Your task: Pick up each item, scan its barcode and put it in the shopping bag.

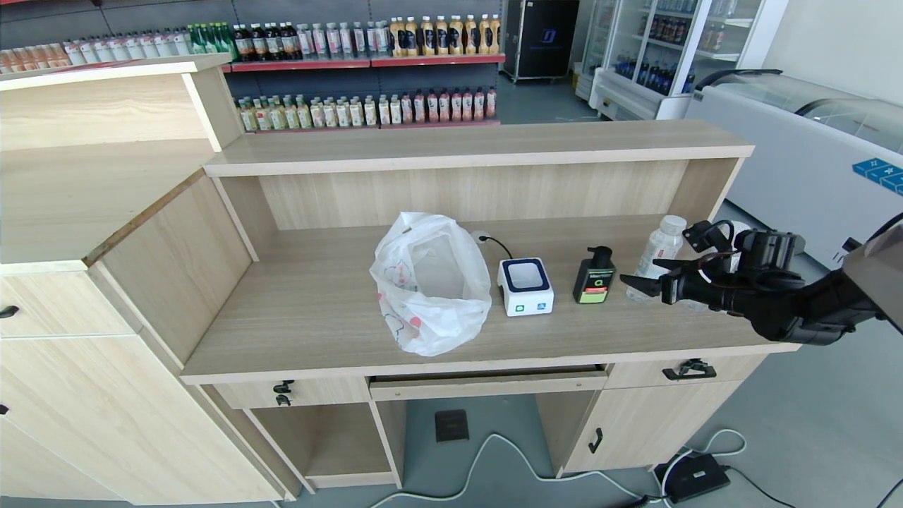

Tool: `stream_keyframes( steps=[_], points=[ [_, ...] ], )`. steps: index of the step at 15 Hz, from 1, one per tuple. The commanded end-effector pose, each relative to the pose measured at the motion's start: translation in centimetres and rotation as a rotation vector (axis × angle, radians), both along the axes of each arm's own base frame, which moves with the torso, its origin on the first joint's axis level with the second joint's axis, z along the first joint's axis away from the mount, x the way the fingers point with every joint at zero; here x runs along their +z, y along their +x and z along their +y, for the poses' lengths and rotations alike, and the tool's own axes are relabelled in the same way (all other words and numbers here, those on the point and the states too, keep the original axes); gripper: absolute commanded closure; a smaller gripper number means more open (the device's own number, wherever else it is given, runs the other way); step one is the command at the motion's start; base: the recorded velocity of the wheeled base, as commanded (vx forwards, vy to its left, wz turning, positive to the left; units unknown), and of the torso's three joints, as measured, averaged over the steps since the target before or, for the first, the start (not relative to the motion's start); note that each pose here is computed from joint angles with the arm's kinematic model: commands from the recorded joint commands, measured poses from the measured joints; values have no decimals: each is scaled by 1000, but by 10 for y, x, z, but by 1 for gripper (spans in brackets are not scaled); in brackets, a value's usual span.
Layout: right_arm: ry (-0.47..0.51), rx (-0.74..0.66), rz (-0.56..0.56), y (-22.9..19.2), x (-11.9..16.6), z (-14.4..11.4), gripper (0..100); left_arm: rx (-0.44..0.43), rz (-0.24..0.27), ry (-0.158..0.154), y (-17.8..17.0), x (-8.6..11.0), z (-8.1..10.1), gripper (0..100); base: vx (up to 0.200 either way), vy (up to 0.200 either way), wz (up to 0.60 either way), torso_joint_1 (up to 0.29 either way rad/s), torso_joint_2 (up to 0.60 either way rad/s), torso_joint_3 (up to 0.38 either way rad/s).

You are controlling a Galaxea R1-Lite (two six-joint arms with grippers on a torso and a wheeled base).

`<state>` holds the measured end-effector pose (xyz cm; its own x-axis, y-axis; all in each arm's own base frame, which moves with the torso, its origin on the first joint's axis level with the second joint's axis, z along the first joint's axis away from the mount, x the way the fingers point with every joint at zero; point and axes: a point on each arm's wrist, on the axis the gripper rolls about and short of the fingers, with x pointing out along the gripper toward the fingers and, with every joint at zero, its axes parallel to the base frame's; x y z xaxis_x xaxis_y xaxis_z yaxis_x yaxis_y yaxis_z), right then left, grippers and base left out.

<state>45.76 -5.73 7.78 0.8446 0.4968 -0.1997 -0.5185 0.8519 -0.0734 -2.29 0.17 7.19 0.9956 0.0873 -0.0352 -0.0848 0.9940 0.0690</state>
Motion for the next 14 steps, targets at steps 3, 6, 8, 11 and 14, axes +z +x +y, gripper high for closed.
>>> stream_keyframes(
  steps=[3,6,8,11,14],
  points=[
    [1,26,7,5,-8,11,0,2,0,0,0,0,0,0,0,0,0,0,0,0],
    [3,58,1,11,-19,25,0,2,0,0,0,0,0,0,0,0,0,0,0,0],
    [3,68,-12,17,-21,30,0,2,0,0,0,0,0,0,0,0,0,0,0,0],
    [3,69,-32,30,-27,29,0,2,0,0,0,0,0,0,0,0,0,0,0,0],
    [8,76,-29,37,-35,33,0,2,0,0,0,0,0,0,0,0,0,0,0,0]
  ],
)
